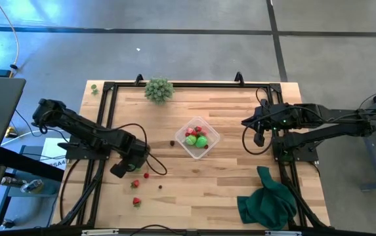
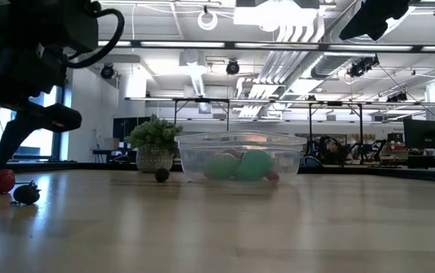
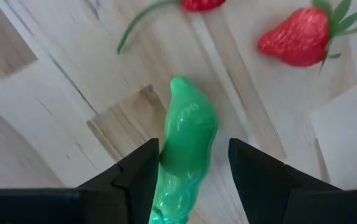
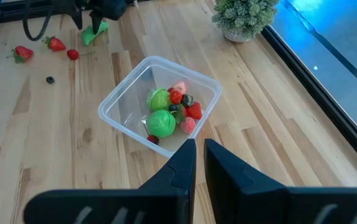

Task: Pick and placing Produce into tupperware
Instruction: Put the green peas into the transparent bin

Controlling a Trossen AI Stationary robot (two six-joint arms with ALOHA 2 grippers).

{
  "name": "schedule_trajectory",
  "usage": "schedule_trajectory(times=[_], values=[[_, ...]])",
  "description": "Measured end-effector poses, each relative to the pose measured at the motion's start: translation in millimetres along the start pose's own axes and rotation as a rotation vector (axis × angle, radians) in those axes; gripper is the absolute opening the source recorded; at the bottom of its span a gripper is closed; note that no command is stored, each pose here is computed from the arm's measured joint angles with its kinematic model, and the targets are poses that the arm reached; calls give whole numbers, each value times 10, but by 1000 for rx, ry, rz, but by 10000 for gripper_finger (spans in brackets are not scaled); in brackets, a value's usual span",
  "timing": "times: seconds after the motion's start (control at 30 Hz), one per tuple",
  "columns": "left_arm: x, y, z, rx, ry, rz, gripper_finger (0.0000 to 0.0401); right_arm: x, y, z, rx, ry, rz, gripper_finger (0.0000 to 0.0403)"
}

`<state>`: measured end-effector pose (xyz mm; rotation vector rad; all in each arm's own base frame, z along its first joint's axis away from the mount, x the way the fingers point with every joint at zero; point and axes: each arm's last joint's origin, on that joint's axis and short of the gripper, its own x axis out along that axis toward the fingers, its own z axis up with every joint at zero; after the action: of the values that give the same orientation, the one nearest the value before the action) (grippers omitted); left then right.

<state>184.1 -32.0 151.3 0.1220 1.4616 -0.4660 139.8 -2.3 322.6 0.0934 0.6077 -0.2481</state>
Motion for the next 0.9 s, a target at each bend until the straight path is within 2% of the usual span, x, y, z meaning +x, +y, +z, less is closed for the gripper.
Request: schedule_trajectory(times=[0.43, 0.7, 0.9], values=[[173, 36, 15, -35, 102, -52, 184, -1, 0, 0, 0, 0, 0, 25], [173, 42, 17, -68, 107, -27, 184, 0, 0, 0, 0, 0, 0, 25], [175, 50, 20, -138, 107, 4, 184, 0, 0, 0, 0, 0, 0, 25]])
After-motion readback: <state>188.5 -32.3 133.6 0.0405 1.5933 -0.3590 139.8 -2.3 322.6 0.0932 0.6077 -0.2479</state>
